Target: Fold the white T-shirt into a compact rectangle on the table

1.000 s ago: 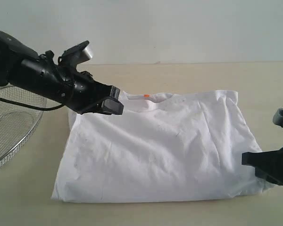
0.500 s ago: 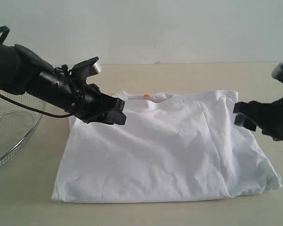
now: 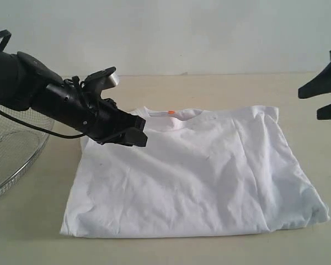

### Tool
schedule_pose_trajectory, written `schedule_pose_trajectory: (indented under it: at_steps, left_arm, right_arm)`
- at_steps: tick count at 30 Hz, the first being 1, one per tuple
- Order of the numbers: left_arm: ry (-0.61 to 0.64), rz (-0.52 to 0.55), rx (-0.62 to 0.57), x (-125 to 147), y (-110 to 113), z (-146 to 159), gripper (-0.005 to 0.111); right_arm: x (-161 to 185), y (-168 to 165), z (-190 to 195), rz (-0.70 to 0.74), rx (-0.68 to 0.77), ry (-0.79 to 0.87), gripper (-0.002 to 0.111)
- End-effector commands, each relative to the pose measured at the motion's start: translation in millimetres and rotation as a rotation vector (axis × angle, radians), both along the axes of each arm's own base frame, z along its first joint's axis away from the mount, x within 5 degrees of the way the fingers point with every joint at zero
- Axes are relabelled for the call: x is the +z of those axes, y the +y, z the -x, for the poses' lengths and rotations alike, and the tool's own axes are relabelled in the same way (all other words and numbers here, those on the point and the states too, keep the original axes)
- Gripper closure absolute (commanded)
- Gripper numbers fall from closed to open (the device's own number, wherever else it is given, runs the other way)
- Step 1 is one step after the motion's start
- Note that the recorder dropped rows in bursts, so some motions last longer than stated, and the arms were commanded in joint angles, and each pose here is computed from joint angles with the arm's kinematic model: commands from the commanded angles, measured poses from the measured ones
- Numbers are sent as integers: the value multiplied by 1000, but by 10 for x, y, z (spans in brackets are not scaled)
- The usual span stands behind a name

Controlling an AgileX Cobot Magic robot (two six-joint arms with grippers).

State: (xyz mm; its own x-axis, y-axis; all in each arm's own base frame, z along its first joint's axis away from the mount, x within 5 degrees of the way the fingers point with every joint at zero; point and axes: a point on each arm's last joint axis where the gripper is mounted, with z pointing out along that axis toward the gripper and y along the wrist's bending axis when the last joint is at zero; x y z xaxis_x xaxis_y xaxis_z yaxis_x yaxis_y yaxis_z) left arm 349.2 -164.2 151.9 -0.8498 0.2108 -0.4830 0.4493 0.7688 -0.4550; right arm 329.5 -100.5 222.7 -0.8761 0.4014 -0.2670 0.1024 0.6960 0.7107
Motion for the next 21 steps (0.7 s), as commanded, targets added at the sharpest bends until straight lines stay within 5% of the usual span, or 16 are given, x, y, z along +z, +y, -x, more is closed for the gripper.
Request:
schedule_pose_trajectory:
  at_steps: [1,8,21]
  left_arm:
    - [-13,-2,-18,24,-21,-3,70]
    - [-4,4,-27,25,-27,9,70]
    - [-8,1,-23,25,-25,3,70]
  right_arm:
    - [-274,-149,-31,-67,61,53,49]
    - [-795,-200,-94,-116,79,144,49]
    - [-1020,-249,-108,-63,76,170,49]
